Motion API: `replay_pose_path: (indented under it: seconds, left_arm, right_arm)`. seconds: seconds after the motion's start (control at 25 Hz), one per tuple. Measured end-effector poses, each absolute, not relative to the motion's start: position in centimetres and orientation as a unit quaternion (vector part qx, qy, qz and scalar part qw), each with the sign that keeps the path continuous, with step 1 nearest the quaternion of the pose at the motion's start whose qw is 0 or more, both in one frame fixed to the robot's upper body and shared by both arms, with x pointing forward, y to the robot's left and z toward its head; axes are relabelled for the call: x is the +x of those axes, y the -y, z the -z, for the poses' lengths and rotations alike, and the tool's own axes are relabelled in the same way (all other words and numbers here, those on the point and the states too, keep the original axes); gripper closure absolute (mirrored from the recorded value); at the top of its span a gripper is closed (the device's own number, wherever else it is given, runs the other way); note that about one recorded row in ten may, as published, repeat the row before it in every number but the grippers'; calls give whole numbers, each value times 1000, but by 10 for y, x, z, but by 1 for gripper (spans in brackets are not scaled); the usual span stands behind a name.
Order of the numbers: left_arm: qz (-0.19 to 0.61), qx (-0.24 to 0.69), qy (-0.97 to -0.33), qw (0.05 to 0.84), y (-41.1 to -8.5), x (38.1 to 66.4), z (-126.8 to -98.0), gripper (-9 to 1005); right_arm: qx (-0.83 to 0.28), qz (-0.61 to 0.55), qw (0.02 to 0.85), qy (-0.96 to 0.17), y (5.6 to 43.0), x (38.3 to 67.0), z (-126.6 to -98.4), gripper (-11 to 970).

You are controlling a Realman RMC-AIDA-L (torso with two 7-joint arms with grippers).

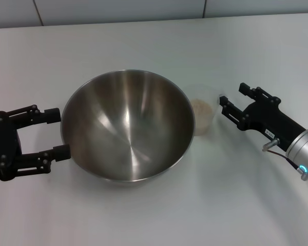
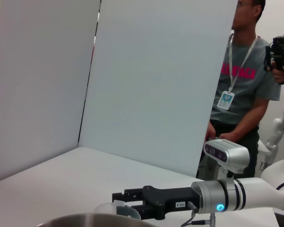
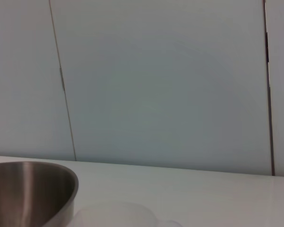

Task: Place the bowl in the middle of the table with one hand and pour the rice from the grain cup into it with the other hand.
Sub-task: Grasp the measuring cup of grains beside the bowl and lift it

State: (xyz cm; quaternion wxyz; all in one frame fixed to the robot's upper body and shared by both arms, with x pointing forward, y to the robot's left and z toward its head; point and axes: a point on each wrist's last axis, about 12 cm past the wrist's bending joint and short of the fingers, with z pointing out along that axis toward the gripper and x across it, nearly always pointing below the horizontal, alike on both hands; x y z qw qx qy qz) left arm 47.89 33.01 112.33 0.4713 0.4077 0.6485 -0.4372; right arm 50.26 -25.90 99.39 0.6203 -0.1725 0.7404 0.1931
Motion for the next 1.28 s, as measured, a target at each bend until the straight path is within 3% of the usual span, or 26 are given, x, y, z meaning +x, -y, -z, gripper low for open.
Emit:
replay_pose_path:
  seconds: [1.28]
  left_arm:
    - [431,403,-646,484,-332,479,-1124,183]
  right_arm:
    - [-192,-179,614,-744,251,513,-994,327]
